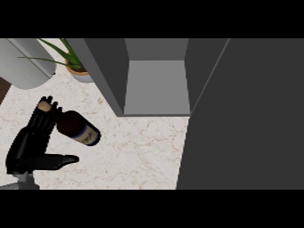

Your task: Pick up the wine, place it into the cabinet and close the cabinet

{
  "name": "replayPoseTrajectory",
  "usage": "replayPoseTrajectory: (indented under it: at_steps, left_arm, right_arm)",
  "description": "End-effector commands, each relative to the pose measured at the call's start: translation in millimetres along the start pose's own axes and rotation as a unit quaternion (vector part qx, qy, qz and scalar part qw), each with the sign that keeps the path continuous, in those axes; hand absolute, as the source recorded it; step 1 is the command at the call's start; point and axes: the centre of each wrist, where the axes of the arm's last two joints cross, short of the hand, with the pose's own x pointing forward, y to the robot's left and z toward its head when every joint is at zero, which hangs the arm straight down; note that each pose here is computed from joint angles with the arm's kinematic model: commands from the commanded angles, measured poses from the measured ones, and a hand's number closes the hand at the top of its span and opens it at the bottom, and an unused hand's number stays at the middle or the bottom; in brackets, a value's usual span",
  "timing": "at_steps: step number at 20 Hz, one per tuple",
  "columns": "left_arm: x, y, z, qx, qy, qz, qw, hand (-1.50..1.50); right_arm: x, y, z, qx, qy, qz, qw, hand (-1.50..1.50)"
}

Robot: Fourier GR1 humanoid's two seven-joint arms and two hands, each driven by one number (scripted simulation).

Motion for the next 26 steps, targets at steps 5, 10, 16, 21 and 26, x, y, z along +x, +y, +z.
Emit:
replayPoseTrajectory:
  at_steps: [5, 10, 16, 21, 26]
  left_arm:
    - [-40.2, 11.5, 5.2, 0.009, 0.015, 0.007, 0.9998, -1.50]
    - [-64.2, 12.0, -8.4, 0.003, 0.026, 0.033, 0.9991, -1.50]
    - [-69.4, 36.6, -12.6, 0.011, 0.034, 0.059, 0.9976, -1.50]
    - [-89.2, 23.4, -13.3, -0.012, 0.034, 0.055, 0.9979, -1.50]
    - [-99.0, 10.1, -33.3, -0.024, 0.022, 0.052, 0.9981, -1.50]
  right_arm:
    - [15.5, 4.7, 28.7, 0.033, 0.003, -0.019, 0.999, -1.50]
    - [9.6, 1.1, 25.7, 0.033, -0.001, -0.012, 0.999, -1.50]
    - [19.6, 2.5, 28.3, 0.030, -0.003, -0.017, 0.999, -1.50]
    - [14.8, 0.4, 25.9, 0.021, 0.003, -0.025, 0.999, -1.50]
    - [6.9, -4.5, 23.2, 0.030, 0.007, -0.029, 0.999, -1.50]
